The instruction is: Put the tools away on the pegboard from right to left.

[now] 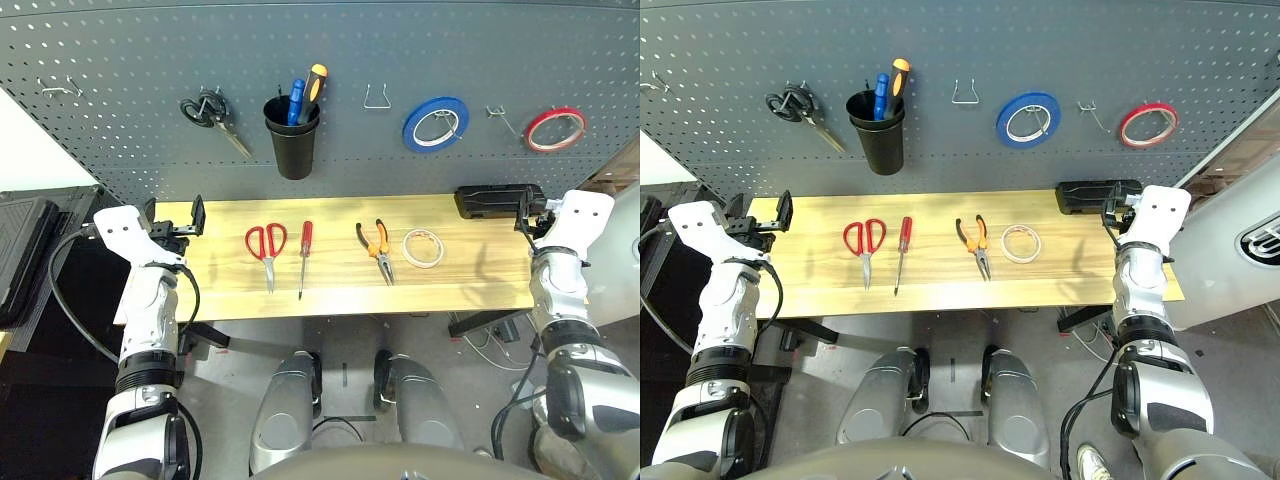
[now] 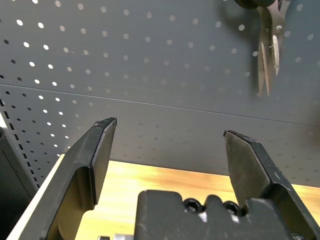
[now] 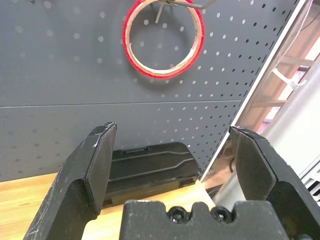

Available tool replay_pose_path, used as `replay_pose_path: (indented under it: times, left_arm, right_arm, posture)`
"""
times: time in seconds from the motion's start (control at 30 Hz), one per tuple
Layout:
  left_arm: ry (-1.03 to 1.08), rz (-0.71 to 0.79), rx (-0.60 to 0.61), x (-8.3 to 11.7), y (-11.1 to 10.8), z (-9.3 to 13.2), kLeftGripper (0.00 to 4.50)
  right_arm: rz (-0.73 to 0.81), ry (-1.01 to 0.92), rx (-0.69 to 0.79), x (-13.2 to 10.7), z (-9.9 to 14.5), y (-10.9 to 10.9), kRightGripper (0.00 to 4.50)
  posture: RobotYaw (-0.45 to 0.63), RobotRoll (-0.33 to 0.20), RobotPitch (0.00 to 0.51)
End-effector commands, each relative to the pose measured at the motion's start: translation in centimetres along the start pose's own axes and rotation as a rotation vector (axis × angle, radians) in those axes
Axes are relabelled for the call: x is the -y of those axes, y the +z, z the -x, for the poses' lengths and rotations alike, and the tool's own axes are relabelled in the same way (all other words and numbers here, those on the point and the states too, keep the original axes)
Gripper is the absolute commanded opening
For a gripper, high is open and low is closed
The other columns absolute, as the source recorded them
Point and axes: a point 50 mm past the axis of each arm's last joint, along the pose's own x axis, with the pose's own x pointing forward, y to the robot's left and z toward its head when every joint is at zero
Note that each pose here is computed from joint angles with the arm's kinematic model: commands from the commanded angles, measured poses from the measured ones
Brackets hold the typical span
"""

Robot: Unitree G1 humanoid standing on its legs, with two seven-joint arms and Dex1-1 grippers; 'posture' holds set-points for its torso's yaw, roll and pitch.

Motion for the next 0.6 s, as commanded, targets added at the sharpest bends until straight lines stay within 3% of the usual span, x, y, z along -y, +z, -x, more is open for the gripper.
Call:
replay_pose_path:
  times: [0.03,0.27,0.4,0.6]
  left_arm:
    - [-0.002,-0.012,-0.014,-0.2,-0.1,0.2,4.48]
    - [-0.051,-0.02,-0.023,0.7,0.0,0.7,4.48]
    - [-0.178,-0.033,-0.048,2.1,0.2,1.3,4.48]
    - [-0.442,-0.049,-0.137,4.9,0.5,2.8,4.48]
  right_arm:
    - [-0.009,-0.011,-0.019,0.2,0.3,-0.5,4.5]
    - [0.019,0.042,-0.045,-0.2,0.0,-0.5,4.5]
    - [0.124,0.247,-0.128,-0.7,-0.8,-0.3,4.5]
    - [0.103,0.442,-0.205,-0.9,-2.0,0.7,4.5]
  posture:
    - [0.18,0.0,0.162]
    - [0.17,0.0,0.179]
    - [0.17,0.0,0.187]
    - [0.18,0.0,0.206]
